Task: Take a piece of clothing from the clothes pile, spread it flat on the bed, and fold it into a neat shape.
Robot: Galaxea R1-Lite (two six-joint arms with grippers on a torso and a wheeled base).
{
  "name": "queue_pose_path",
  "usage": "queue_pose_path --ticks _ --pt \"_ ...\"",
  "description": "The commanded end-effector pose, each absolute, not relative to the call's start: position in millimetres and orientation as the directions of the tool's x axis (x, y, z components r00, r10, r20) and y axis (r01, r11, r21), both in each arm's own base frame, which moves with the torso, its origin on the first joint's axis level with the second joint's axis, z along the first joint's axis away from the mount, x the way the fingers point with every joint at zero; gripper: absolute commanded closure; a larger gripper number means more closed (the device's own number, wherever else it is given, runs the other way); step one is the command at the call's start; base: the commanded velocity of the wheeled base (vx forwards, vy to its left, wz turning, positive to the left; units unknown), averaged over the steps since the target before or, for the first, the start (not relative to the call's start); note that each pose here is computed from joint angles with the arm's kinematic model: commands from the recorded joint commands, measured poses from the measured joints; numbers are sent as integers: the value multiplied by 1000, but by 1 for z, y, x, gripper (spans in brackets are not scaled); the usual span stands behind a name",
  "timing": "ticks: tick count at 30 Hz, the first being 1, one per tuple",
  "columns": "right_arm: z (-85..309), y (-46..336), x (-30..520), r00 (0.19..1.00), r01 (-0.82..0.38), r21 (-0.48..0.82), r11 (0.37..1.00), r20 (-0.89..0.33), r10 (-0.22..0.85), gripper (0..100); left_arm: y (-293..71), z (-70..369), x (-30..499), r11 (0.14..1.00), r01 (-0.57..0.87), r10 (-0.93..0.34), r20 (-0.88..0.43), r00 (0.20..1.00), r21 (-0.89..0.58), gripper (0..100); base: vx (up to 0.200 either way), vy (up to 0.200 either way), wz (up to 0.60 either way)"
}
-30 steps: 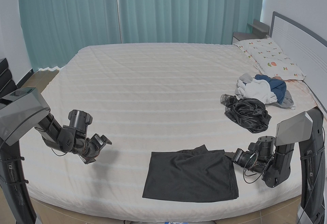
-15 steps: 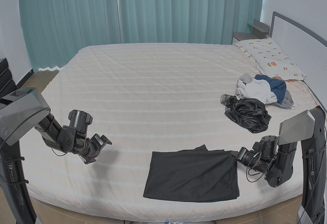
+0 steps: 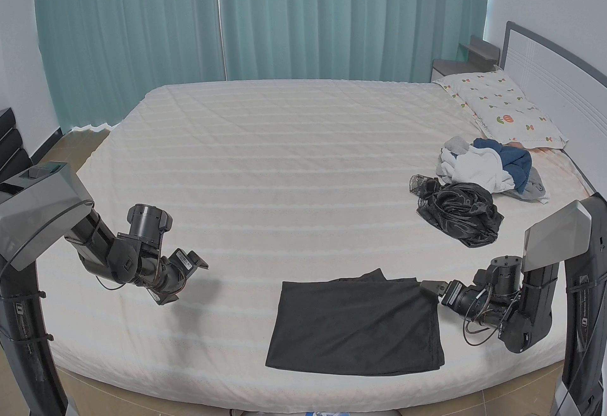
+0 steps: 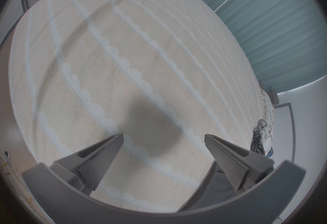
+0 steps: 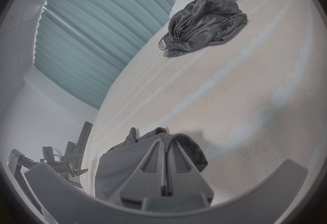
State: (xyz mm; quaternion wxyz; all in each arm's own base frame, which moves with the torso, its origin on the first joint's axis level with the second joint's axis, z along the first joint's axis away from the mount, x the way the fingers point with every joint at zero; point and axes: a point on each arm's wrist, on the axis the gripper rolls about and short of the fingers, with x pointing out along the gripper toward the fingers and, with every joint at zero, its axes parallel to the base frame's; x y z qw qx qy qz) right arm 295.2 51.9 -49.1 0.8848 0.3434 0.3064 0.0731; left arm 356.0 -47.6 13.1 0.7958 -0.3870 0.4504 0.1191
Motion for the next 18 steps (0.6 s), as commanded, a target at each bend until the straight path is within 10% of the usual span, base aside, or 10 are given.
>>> queue_pose_path --ticks 1,18 --pt "-30 48 269 783 75 639 766 -514 351 0 -48 13 356 673 -537 -160 -809 565 -508 0 -200 0 0" --pt "-33 54 224 622 -52 589 806 -613 487 0 -48 13 356 674 -536 -160 -809 565 -508 0 -47 0 0"
